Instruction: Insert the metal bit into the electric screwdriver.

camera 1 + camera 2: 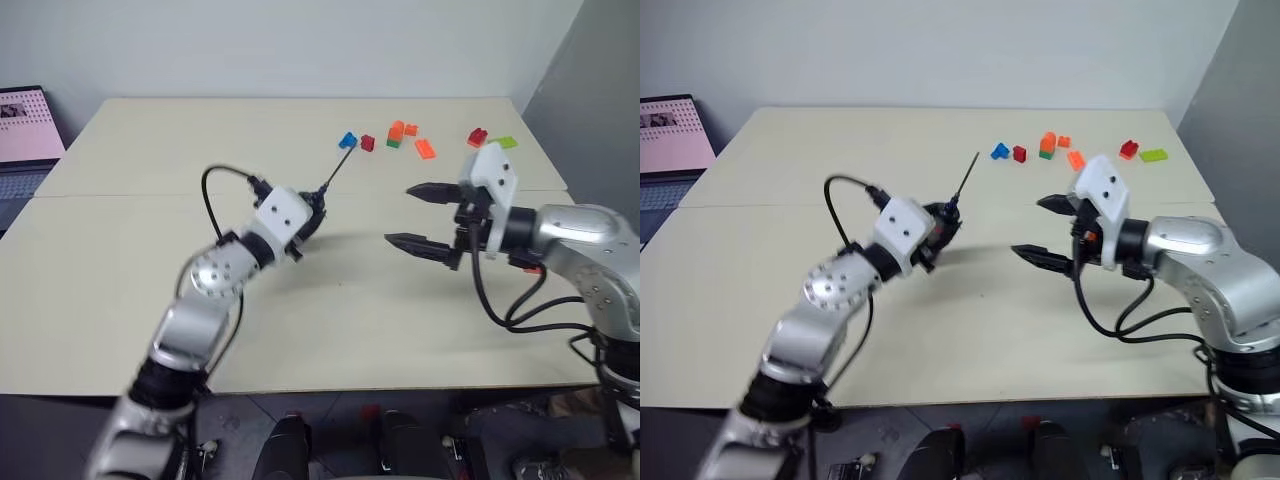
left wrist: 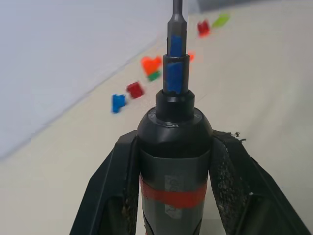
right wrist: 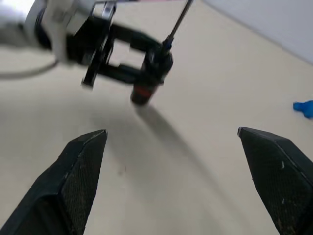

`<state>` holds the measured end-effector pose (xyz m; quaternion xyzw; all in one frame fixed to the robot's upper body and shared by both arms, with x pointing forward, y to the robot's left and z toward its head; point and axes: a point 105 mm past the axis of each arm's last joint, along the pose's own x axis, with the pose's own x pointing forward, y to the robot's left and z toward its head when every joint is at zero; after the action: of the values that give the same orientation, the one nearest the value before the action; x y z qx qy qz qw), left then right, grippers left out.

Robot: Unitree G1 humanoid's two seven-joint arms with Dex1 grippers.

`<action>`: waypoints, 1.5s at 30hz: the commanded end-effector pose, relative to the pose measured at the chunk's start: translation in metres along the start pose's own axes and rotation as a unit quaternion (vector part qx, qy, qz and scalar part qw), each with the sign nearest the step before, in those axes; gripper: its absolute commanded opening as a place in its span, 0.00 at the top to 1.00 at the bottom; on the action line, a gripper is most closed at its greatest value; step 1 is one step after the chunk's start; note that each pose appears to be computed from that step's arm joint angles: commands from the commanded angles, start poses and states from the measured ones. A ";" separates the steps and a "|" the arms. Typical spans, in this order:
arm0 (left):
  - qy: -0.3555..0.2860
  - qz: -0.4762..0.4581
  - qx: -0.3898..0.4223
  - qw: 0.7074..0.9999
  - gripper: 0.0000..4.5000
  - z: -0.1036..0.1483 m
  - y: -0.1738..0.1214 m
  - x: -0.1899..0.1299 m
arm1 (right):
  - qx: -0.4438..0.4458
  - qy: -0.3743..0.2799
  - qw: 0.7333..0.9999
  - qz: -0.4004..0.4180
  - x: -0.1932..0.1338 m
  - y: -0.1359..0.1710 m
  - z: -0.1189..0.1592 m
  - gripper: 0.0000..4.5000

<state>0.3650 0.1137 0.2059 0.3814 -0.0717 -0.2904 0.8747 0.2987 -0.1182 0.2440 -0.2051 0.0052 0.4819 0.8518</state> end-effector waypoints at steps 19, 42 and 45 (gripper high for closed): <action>0.096 -0.377 0.247 0.888 0.47 -0.036 -0.082 0.065 | -0.081 0.102 0.990 0.046 -0.040 0.026 -0.025 0.00; 0.028 -0.236 -0.103 0.966 0.00 -0.016 0.030 -0.048 | -0.066 0.105 0.992 0.036 -0.045 0.012 -0.041 0.00; 0.037 -0.229 -0.114 0.966 0.00 -0.019 0.030 -0.071 | -0.061 0.107 0.992 0.041 -0.047 0.012 -0.044 0.00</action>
<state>0.3404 0.1830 0.2005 0.2933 0.1152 -0.4690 0.8250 0.2746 -0.1658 0.1997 -0.2900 0.0944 0.4891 0.8171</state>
